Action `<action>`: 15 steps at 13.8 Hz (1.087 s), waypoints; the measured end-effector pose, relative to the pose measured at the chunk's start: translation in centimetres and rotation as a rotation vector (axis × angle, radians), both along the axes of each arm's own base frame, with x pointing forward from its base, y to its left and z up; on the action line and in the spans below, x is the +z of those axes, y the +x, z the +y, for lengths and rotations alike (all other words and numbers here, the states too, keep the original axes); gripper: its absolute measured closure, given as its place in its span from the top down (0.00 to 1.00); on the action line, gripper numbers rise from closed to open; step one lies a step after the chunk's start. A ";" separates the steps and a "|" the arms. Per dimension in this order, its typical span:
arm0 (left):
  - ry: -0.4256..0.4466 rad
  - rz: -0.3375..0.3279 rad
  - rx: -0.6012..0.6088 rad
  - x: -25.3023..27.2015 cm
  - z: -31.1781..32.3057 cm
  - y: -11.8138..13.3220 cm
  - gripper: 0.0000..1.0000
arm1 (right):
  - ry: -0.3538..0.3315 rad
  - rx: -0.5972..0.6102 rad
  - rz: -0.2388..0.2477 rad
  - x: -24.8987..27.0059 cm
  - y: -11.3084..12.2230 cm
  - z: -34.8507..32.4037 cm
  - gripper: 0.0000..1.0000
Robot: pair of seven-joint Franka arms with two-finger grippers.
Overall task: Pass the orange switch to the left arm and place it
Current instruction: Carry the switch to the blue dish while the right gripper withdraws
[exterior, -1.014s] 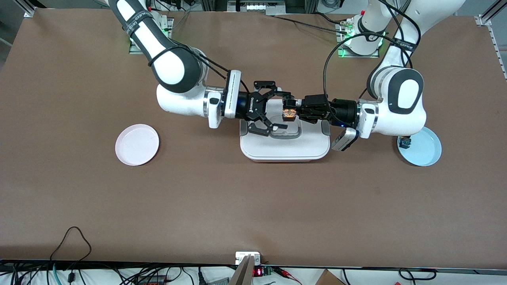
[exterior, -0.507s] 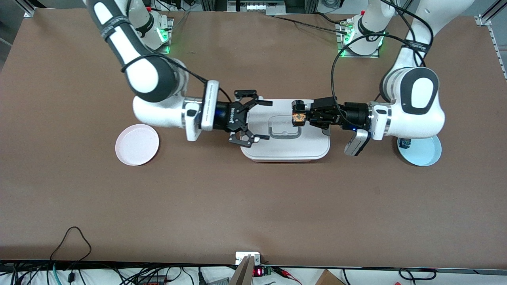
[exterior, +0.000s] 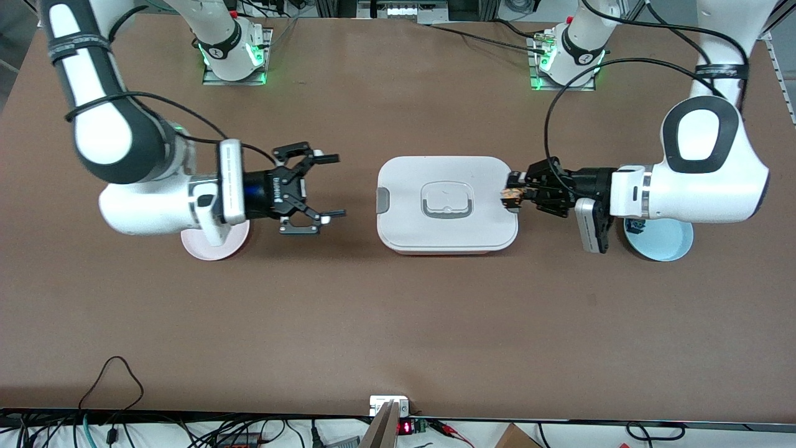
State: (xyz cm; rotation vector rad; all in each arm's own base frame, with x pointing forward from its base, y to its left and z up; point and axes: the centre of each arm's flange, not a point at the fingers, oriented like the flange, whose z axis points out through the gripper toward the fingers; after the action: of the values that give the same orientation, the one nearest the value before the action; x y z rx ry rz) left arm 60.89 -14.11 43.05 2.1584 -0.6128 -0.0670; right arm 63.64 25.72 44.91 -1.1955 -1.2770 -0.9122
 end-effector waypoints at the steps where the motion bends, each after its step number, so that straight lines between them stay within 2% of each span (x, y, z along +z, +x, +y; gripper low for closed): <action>1: 0.079 -0.015 -0.030 -0.4 1.1 0.0 0.34 | -0.029 0.031 0.012 0.3 0.0 -1.9 1.00; 4: 0.292 -0.082 -0.162 -1.7 4.1 -0.2 0.34 | -0.168 0.084 0.045 2.7 -0.7 -7.7 1.00; 7: 0.517 -0.153 -0.347 -2.6 6.7 -0.2 0.34 | -0.373 0.079 0.093 5.7 -2.0 -13.6 1.00; 9: 0.648 -0.198 -0.492 -2.9 8.4 -0.1 0.34 | -0.543 0.042 0.126 7.5 -3.0 -16.8 1.00; 11: 0.737 -0.235 -0.642 -3.0 9.9 0.0 0.34 | -0.713 -0.016 0.161 9.5 -4.3 -18.9 1.00; 15: 0.830 -0.275 -0.898 -2.8 14.0 0.5 0.34 | -0.982 -0.145 0.240 13.1 -6.6 -20.2 1.00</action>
State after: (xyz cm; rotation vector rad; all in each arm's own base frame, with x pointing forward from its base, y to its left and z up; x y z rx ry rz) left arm 61.34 -0.14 40.27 2.4648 -1.9475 -0.6011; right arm 57.04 5.50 58.04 -2.0973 -1.4853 -0.1686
